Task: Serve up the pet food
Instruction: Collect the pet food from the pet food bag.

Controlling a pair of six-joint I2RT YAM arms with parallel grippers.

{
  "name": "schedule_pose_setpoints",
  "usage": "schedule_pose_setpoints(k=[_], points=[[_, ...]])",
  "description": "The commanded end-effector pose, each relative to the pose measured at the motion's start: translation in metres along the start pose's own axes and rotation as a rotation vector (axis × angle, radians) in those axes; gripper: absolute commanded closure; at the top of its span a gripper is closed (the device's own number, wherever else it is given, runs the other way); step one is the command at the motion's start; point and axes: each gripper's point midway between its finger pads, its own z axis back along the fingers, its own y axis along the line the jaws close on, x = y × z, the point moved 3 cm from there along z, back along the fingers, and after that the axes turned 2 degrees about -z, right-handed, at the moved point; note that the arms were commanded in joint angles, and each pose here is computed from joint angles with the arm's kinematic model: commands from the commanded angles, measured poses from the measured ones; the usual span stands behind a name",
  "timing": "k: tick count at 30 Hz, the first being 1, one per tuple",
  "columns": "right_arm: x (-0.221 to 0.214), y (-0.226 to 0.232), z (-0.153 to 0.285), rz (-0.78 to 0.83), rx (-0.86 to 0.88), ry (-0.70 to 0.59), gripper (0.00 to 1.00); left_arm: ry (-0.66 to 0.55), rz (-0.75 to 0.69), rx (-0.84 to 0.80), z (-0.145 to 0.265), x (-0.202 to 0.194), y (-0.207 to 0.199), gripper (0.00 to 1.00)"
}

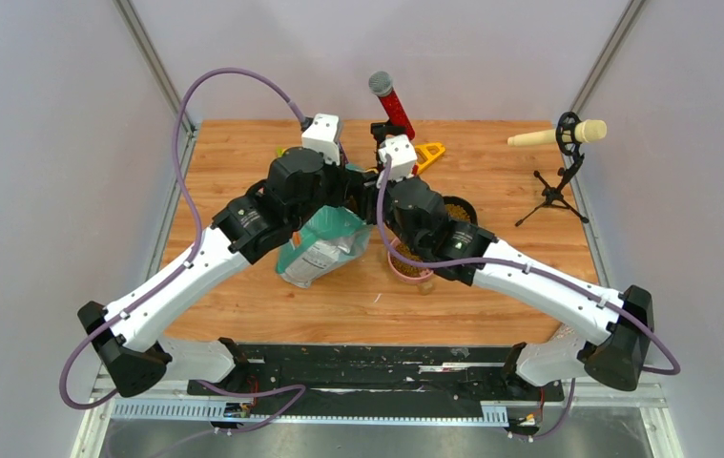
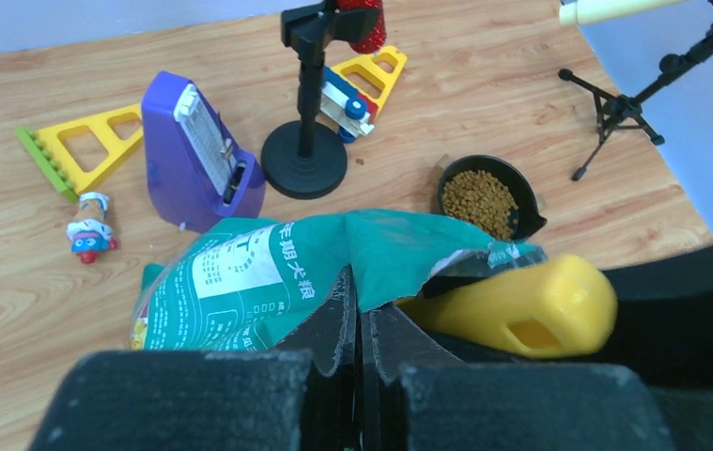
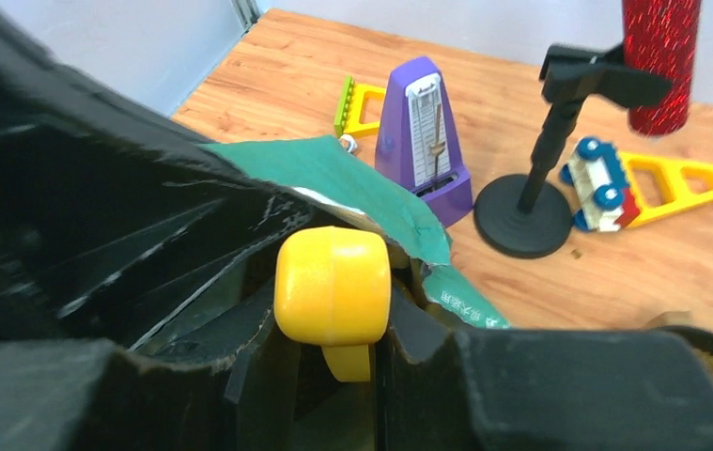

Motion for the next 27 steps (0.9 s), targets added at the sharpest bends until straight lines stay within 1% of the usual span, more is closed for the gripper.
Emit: schedule_pose_setpoints(k=[1,2,4,6,8,12,15,17,21,24,27], points=[[-0.070,-0.019,-0.015,-0.127,-0.061,0.191,1.00,-0.126,0.076,-0.068,0.010,0.042,-0.014,1.00],[-0.081,-0.017,-0.016,-0.188,-0.026,0.235,1.00,-0.122,0.077,-0.083,0.010,0.042,-0.016,1.00],[-0.095,-0.021,-0.019,-0.304,-0.017,0.291,1.00,-0.114,0.081,-0.108,0.009,0.041,-0.021,1.00],[-0.104,-0.028,-0.020,-0.417,-0.025,0.326,1.00,-0.104,0.086,-0.128,0.007,0.039,-0.025,1.00],[-0.105,-0.033,-0.018,-0.538,-0.023,0.334,1.00,-0.095,0.091,-0.148,0.005,0.038,-0.030,1.00],[-0.092,-0.040,-0.009,-0.782,0.037,0.264,1.00,-0.085,0.098,-0.165,0.002,0.037,-0.035,1.00],[-0.076,-0.045,0.000,-0.931,0.115,0.128,1.00,-0.088,0.093,-0.173,0.002,0.039,-0.038,1.00],[-0.065,-0.041,0.011,-0.985,0.193,0.086,1.00,-0.093,0.092,-0.170,0.001,0.040,-0.038,1.00],[-0.040,-0.043,0.029,-1.036,0.250,-0.006,1.00,-0.101,0.091,-0.167,0.002,0.042,-0.038,1.00],[-0.025,-0.045,0.045,-1.050,0.276,-0.059,1.00,-0.108,0.089,-0.154,0.003,0.043,-0.035,1.00],[-0.014,-0.058,0.058,-1.067,0.228,-0.134,1.00,-0.118,0.087,-0.133,0.004,0.045,-0.031,1.00]])
